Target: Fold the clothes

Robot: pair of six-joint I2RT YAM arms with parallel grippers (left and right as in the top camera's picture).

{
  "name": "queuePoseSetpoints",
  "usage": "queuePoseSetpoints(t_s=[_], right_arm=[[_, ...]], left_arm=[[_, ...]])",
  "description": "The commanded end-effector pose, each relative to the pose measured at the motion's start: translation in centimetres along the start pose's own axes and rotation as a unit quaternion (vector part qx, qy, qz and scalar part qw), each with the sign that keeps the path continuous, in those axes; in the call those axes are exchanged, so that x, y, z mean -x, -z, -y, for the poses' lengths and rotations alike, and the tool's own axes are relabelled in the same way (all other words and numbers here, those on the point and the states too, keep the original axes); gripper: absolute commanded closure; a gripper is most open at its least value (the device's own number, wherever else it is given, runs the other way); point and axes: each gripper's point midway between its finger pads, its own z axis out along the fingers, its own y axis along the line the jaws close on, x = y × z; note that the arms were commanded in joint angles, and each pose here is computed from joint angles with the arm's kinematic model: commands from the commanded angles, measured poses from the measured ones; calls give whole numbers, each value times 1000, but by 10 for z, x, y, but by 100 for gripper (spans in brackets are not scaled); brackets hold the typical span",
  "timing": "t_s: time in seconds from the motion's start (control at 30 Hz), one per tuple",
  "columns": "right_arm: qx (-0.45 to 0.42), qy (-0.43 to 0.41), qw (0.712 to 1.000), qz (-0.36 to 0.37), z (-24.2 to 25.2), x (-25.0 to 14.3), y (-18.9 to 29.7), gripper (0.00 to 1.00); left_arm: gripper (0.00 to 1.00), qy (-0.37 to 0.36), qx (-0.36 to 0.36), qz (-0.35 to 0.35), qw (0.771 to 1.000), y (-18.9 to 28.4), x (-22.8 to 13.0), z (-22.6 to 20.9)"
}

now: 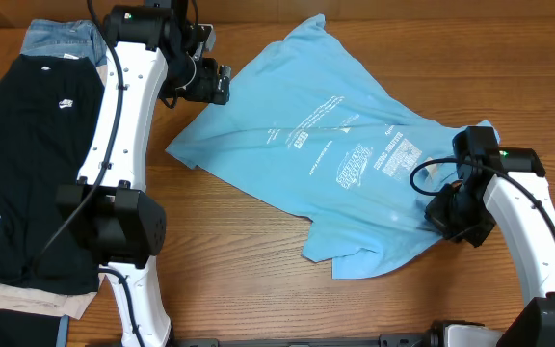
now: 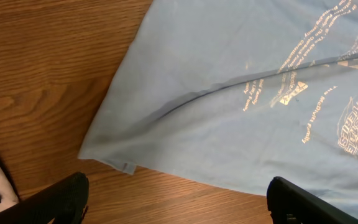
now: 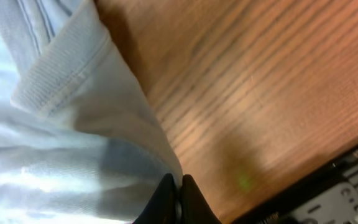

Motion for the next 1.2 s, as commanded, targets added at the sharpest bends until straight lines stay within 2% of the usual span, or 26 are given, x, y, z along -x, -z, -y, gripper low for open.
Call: queuePoseSetpoints(t_s=[0.0, 0.03, 0.07, 0.1, 0.17, 0.23, 0.33, 0.37, 0.43, 0.57, 0.77, 0.87, 0.93, 1.0, 1.1, 1.17], right_arm=[[-2, -8, 1000, 11, 8, -3, 10, 96], [3, -9, 1000, 13, 8, -5, 13, 96], [16, -6, 1000, 16, 6, -6, 16, 89], [34, 3, 999, 16, 2, -8, 19, 78], [89, 28, 995, 21, -13, -12, 29, 27], [143, 48, 988, 36, -28, -12, 43, 15], [196, 82, 974, 81, -44, -4, 65, 14], [221, 104, 964, 107, -53, 3, 75, 18], [240, 119, 955, 126, -63, 10, 81, 21], [249, 147, 948, 130, -80, 14, 78, 23], [250, 171, 945, 127, -98, 12, 72, 27], [251, 179, 943, 126, -104, 11, 71, 32], [250, 183, 942, 126, -106, 10, 70, 32], [247, 185, 942, 130, -107, 11, 70, 33], [242, 185, 943, 137, -108, 14, 68, 33], [242, 185, 942, 139, -110, 16, 68, 33]], left_arm=[[6, -24, -9, -7, 1000, -5, -2, 8], [6, -27, -10, -7, 1000, -5, -2, 9], [6, -32, -10, -7, 999, -6, -2, 11], [7, -38, -11, -7, 999, -6, -2, 12], [7, -45, -11, -6, 999, -7, -1, 15], [8, -50, -12, -4, 999, -9, 0, 17], [9, -64, -14, -4, 998, -16, 0, 21], [9, -73, -15, -6, 997, -23, -1, 24], [10, -76, -16, -10, 997, -34, -3, 25], [13, -82, -17, -16, 996, -60, -9, 26], [24, -119, -24, 10, 993, -93, -4, 26], [37, -164, -44, 28, 985, -107, -1, 33], [50, -177, -44, 37, 983, -116, 0, 32], [75, -184, -41, 41, 981, -125, 0, 31], [96, -183, -32, 36, 982, -139, -3, 25], [96, -181, -24, 23, 983, -147, -11, 20]])
